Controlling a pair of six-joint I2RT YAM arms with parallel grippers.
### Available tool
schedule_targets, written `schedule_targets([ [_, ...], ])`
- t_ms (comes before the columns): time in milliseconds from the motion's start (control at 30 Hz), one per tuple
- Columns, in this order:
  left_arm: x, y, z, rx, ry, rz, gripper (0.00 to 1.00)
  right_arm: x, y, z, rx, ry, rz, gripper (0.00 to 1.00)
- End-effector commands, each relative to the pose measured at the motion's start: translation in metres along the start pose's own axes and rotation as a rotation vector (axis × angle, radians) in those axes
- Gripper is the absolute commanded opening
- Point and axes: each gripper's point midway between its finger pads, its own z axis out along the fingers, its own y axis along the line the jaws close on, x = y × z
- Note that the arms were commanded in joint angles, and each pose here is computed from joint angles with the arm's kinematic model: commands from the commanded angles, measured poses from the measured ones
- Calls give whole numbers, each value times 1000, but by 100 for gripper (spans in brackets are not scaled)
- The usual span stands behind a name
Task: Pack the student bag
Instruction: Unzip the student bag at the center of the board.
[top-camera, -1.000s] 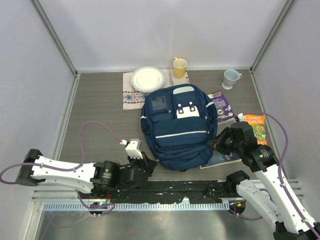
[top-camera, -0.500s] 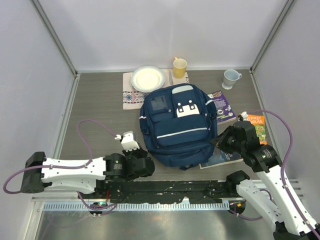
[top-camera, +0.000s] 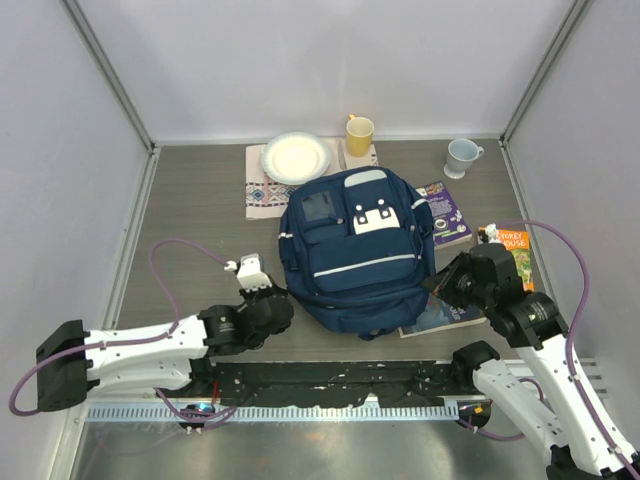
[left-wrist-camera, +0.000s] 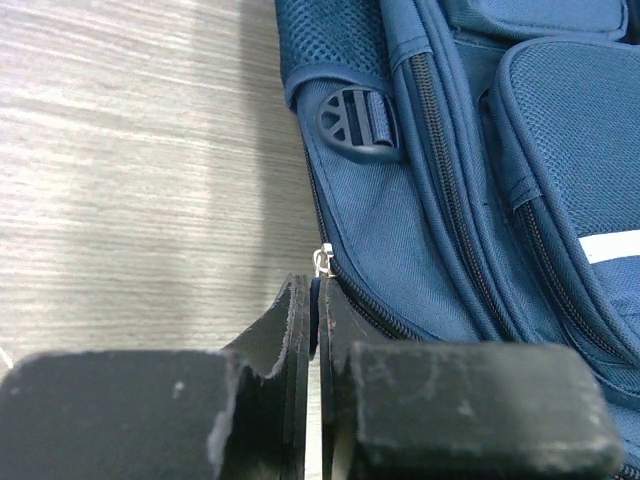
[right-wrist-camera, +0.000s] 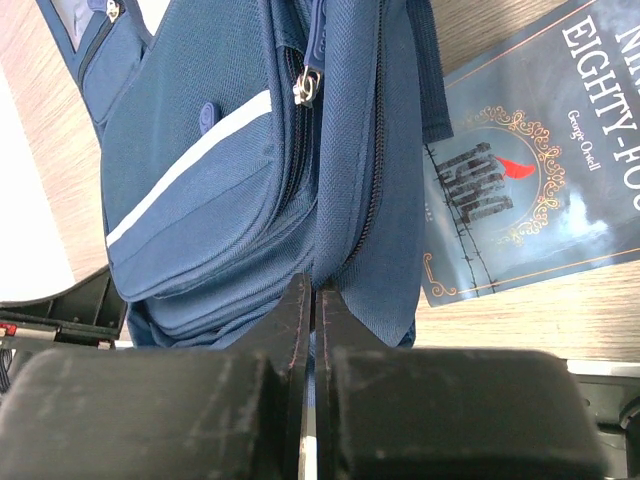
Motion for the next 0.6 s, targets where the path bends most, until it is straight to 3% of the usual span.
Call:
schedule_targets([
  [0,-20,32,14,-60,-97,142,6,-38,4,-20,-4,-186,-30,1],
  [233,-25,22,19,4,-75,155,13,-28,4,-14,-24,-151,-37,1],
  [400,-7,23,20,14,1,170,16,-28,5,-13,-32,-149,-37,1],
  [467,-1,19,19,35,31,164,25,-28,6,-13,-37,-144,-45,1],
  [500,-1,16,17,54,42,149,35,-27,7,-12,-40,-137,-50,1],
  [533,1,12,15,72,57,142,54,-25,6,-9,-37,-128,-51,1],
  [567,-1,11,13,79,60,135,57,-23,5,-8,-38,-120,-50,1],
])
